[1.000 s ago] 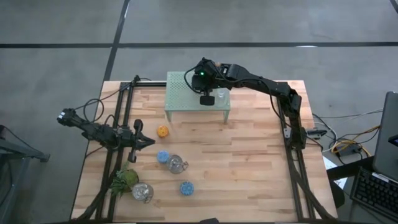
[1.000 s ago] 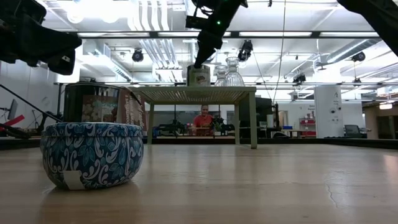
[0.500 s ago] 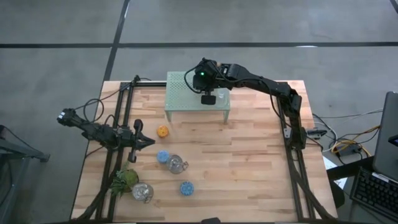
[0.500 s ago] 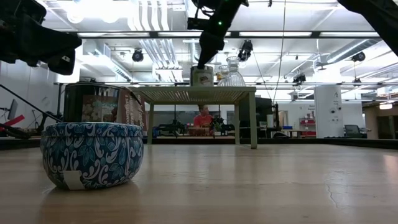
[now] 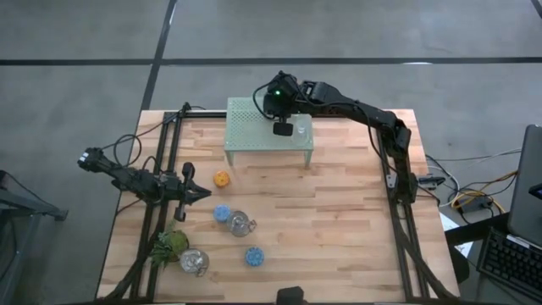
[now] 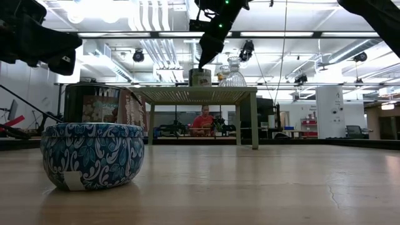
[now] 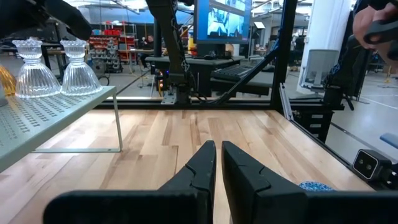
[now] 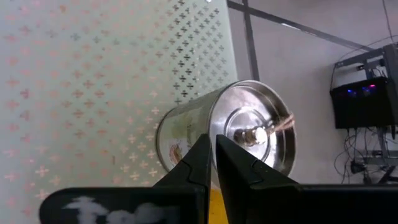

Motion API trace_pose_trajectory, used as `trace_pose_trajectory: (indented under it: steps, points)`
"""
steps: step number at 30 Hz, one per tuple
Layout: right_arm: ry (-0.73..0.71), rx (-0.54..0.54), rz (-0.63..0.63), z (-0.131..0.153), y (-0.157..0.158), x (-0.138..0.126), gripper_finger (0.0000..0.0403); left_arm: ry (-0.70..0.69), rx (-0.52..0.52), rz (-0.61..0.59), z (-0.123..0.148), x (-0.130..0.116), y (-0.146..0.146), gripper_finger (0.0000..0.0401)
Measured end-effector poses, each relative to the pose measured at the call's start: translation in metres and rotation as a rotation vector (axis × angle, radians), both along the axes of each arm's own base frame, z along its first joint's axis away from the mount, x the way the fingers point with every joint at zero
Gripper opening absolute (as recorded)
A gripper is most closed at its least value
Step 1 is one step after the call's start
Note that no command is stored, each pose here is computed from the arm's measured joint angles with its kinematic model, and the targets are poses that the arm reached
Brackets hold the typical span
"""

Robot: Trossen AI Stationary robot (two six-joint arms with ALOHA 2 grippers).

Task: Pick & Place candle stick holders
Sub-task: Adjust the green scented candle on the shelf

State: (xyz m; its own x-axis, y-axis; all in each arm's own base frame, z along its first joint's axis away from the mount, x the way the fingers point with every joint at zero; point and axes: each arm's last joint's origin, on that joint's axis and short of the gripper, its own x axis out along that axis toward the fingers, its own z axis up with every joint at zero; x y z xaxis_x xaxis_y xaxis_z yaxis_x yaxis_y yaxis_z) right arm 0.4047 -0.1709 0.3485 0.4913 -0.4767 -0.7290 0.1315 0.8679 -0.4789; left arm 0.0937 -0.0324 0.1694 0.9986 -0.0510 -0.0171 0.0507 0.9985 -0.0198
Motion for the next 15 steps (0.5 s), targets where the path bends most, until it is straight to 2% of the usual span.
trace_pose_trajectory:
  steps: [15]
  points:
    - [-0.01, 0.001, -0.037, 0.0009, -0.0107, -0.0045, 0.0017, 0.0, 0.0, 0.0, -0.0001, 0.0, 0.0, 0.003]
